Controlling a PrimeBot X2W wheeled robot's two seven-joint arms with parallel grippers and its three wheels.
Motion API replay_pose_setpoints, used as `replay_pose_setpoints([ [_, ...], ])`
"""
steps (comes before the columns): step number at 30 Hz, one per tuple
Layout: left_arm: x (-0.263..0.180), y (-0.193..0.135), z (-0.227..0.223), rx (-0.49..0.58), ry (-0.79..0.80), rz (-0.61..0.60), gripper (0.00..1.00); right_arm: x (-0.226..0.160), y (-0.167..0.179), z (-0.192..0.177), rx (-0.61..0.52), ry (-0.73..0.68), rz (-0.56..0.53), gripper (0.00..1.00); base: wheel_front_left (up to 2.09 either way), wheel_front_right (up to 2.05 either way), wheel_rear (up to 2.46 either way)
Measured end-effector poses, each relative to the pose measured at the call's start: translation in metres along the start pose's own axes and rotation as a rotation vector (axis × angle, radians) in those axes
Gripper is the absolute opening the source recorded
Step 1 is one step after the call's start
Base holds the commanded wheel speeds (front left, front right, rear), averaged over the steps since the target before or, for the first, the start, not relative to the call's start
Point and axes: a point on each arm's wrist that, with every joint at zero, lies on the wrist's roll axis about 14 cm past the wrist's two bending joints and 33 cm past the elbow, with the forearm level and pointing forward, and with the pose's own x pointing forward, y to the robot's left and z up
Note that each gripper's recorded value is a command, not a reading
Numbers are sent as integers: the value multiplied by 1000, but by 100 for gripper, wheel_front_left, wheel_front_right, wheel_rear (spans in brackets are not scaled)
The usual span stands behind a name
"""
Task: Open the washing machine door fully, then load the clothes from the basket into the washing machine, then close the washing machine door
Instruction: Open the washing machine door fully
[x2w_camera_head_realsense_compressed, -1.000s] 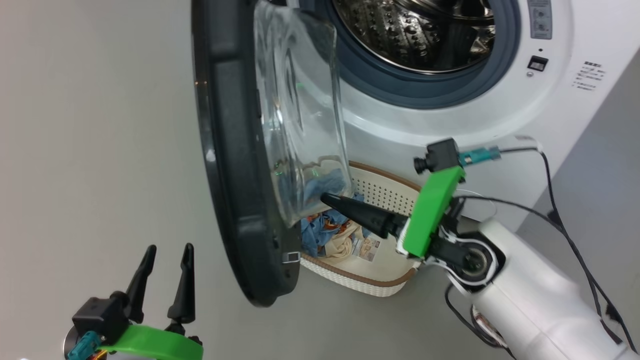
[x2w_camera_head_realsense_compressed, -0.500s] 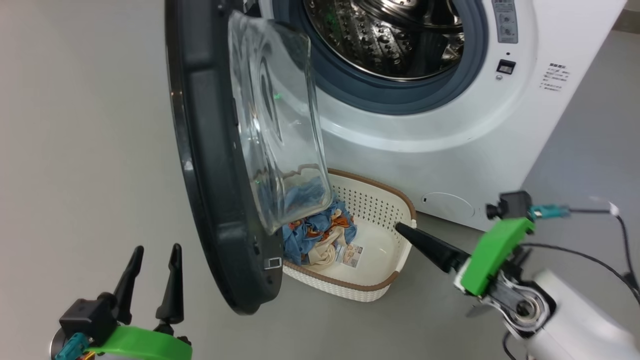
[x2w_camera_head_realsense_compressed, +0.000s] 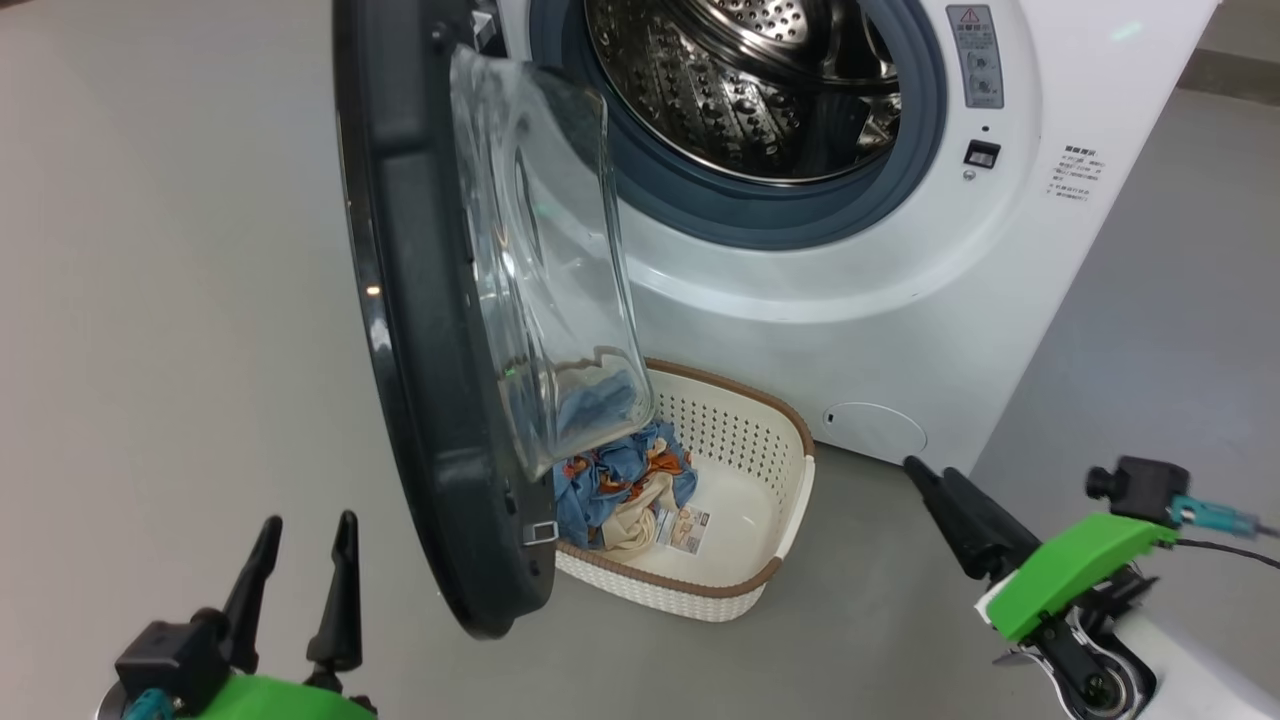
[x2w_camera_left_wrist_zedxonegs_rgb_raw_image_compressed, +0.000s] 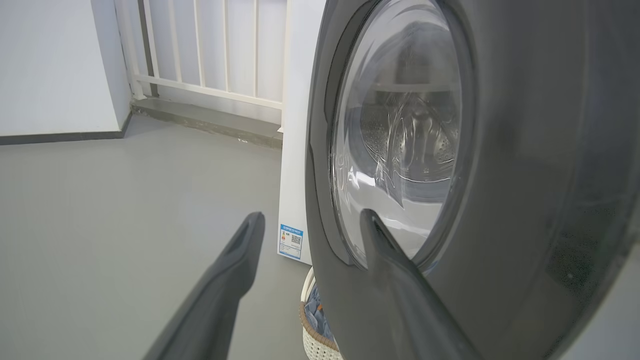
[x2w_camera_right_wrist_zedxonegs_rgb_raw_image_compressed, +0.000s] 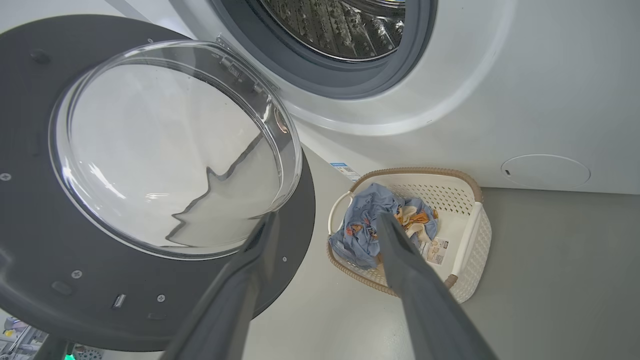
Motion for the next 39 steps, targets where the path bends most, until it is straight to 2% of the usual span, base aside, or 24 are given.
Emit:
replay_pose_setpoints([
  [5,-4,3,-1,-1,3,5,100,-8,-6,14,-73,-86,-13,100,0,0,0],
  [12,-4,5,0,-1,-2,12,100,-17,-19,35,-273,-149,-40,100,0,0,0],
  [21,-4,6,-1,-1,2,15,100,-35,-25,36,-447,-236,-89,100,0,0,0],
  [23,-4,6,-1,0,4,16,100,-37,-22,38,-513,-249,-90,100,0,0,0],
  [29,-3,6,-2,1,5,17,100,-45,-20,36,-526,-296,-121,100,0,0,0],
  [39,-3,6,-2,0,6,18,100,-55,-28,21,-512,-289,-168,100,0,0,0],
])
